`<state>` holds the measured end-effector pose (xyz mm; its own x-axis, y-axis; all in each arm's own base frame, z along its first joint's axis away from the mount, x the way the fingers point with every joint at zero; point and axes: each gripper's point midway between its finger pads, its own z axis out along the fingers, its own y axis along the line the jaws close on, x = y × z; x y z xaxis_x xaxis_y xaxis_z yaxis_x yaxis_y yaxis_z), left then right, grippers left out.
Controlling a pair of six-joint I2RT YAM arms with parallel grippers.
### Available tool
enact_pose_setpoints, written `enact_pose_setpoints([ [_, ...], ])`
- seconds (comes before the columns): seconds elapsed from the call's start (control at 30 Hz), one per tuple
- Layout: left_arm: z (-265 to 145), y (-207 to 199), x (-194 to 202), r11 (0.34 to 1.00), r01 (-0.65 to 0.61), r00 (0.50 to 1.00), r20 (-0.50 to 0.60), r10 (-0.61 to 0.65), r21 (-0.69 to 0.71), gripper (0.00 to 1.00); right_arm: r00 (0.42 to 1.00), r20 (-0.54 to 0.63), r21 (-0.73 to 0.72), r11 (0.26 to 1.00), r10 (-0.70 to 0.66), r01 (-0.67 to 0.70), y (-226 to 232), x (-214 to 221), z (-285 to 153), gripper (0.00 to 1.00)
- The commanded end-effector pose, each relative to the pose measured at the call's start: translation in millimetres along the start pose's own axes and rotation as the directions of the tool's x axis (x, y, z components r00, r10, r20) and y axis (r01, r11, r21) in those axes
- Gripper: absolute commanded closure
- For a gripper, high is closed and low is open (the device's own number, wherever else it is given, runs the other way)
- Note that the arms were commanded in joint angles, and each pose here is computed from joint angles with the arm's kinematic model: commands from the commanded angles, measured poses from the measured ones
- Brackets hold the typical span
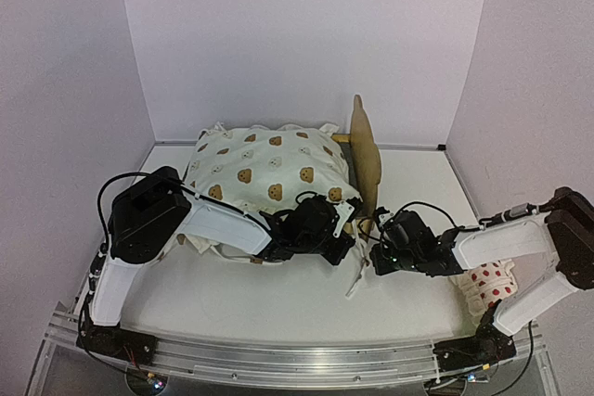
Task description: Set up the pet bed
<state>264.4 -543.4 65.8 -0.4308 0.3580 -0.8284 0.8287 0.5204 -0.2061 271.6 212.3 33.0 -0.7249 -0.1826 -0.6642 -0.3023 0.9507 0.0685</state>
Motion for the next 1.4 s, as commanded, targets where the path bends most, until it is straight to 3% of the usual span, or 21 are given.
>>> enact_pose_setpoints([
  [0.0, -6.0, -3.5, -15.6, 0.999, -0.024, 0.998, 0.057, 0.021, 0.041, 1.0, 0.995, 0.068, -0.082, 0.994, 0.074, -0.068, 13.3, -20.8, -1.4, 0.78],
  [0.5, -11.9, -21.8, -28.5, 0.98, -0.077, 0.99, 0.127, 0.054, 0.183, 1.0, 0.977, 0.174, -0.104, 0.989, 0.119, -0.102, 7.2, -26.9, -8.7, 0.75],
  [0.67, -11.4, -27.3, -27.9, 0.97, -0.121, 0.986, 0.138, 0.093, 0.212, 1.0, 0.975, 0.193, -0.092, 0.992, 0.107, -0.09, 1.8, -22.9, -10.4, 0.7],
  [1.37, -5.1, -29.5, -29.5, 0.961, -0.157, 0.981, 0.147, 0.126, 0.226, 1.0, 0.954, 0.292, -0.107, 0.993, 0.071, -0.041, 9.3, -36.3, 4.3, 0.67],
])
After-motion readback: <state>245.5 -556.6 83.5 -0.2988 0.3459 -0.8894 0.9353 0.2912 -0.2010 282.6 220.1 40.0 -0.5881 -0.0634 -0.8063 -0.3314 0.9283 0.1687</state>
